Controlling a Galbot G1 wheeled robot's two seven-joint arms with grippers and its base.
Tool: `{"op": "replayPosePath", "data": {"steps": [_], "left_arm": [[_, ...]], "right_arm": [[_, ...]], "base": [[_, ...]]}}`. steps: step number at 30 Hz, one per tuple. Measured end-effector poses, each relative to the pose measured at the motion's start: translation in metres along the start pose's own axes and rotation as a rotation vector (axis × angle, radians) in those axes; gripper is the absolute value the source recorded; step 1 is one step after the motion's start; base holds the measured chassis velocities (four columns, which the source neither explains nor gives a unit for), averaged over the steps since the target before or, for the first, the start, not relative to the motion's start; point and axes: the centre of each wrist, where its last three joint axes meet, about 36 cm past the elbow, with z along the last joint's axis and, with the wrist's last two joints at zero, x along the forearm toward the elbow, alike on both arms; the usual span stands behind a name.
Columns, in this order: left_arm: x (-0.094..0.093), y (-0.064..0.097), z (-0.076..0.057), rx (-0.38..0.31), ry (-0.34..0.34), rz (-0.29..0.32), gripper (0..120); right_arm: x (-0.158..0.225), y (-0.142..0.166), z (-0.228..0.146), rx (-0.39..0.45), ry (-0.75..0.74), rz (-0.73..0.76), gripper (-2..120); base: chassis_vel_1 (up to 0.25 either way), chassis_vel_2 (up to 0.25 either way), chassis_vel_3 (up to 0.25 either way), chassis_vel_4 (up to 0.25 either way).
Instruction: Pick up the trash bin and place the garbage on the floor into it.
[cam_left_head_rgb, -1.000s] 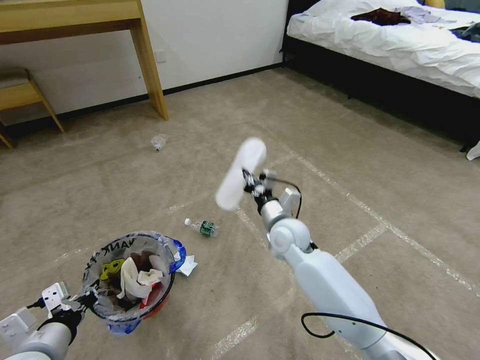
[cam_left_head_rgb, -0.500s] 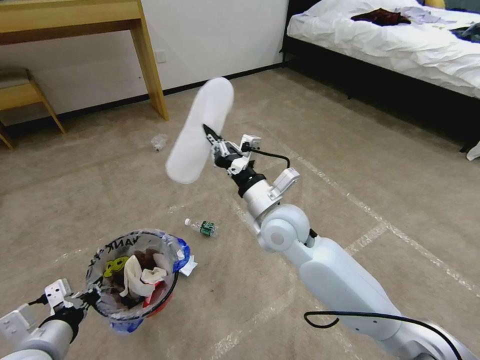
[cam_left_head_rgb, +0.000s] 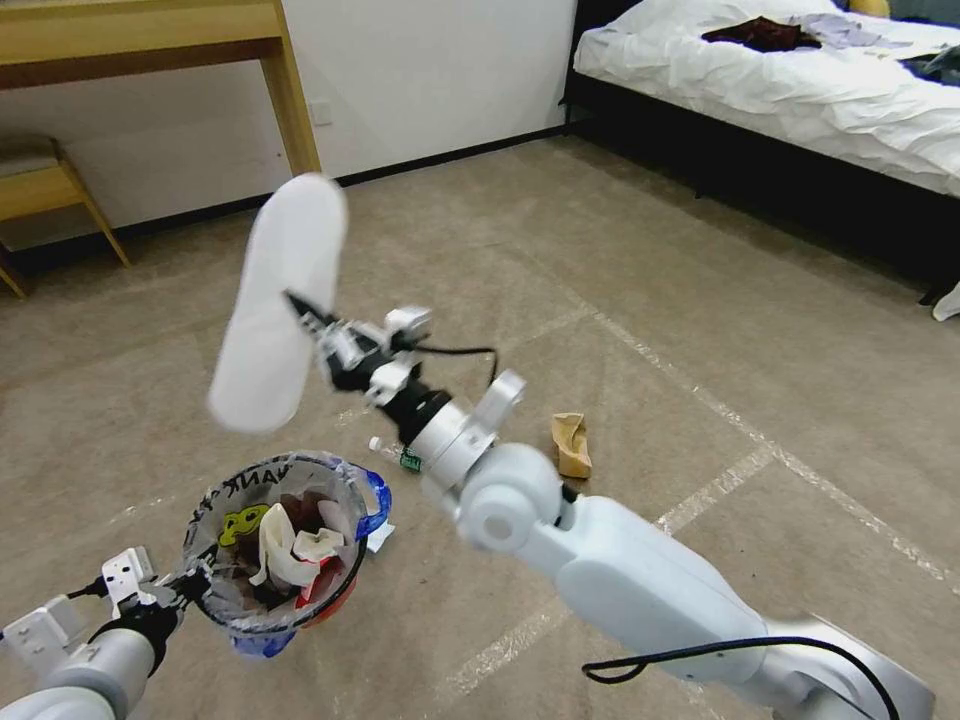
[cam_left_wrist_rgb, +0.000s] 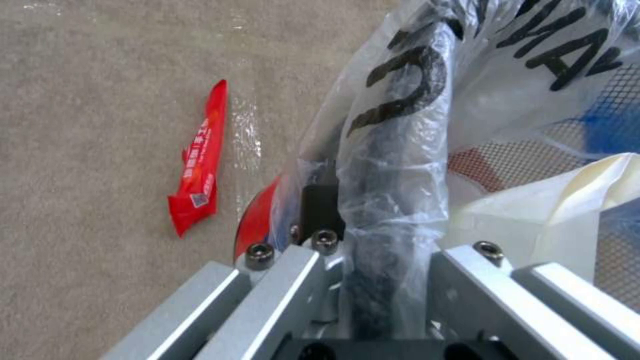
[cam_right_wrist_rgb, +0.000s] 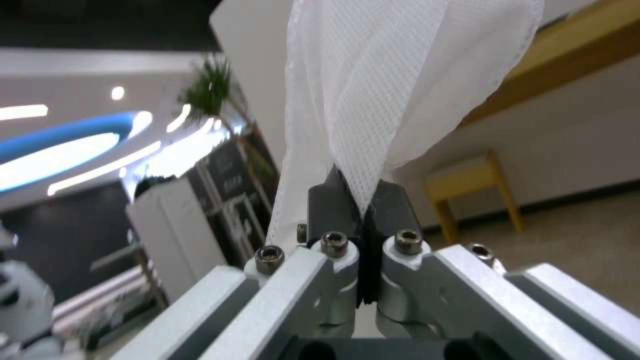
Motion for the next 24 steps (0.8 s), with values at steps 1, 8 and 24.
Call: {"op": "replayPosePath", "data": {"steps": [1, 8, 24], "left_arm": [[0.000, 0.000, 0.000, 0.001, -0.001, 0.002, 1], [0.000, -0.001, -0.002, 0.002, -0.005, 0.008, 1], [0.002, -0.003, -0.004, 0.003, -0.011, 0.015, 1]], "right_arm": [[0.001, 0.002, 0.007, 0.001, 0.023, -0.008, 0], [0.006, 0.004, 0.026, 0.016, 0.089, -0.019, 0], [0.023, -0.011, 0.067, 0.168, 0.175, 0.001, 0]], "base": [[0.000, 0.000, 0.000, 0.000], [0.000, 0.000, 0.000, 0.000], [0.000, 0.000, 0.000, 0.000]]}}
